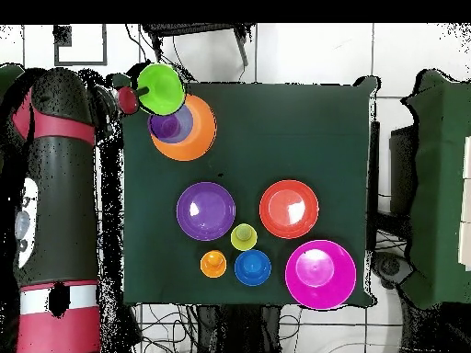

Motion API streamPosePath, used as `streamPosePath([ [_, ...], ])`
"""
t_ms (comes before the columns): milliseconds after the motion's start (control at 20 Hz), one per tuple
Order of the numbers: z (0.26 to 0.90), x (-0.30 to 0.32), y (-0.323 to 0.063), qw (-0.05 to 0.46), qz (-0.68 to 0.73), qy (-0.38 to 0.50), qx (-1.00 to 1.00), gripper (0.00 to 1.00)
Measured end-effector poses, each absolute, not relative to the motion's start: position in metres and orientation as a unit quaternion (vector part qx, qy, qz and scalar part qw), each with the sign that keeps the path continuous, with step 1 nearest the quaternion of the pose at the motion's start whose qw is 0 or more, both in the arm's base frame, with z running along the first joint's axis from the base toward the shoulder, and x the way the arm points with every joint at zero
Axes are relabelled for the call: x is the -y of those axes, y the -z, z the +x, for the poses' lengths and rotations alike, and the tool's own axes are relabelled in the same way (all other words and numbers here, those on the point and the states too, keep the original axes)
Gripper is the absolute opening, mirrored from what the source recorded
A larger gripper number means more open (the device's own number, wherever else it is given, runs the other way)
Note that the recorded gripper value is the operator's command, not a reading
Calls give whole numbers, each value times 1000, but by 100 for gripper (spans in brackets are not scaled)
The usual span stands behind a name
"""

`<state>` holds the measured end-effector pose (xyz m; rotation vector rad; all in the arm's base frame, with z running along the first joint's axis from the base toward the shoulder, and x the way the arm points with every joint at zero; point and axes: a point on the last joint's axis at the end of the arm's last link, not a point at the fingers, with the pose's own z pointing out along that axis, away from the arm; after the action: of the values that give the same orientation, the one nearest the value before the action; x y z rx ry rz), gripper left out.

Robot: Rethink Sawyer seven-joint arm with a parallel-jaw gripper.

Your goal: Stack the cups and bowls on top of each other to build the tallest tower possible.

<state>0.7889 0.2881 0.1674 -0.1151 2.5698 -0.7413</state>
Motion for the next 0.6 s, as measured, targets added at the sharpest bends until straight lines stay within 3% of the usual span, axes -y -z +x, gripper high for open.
streamPosePath([
  [600,786,-283,-156,235,-49,264,-934,0],
])
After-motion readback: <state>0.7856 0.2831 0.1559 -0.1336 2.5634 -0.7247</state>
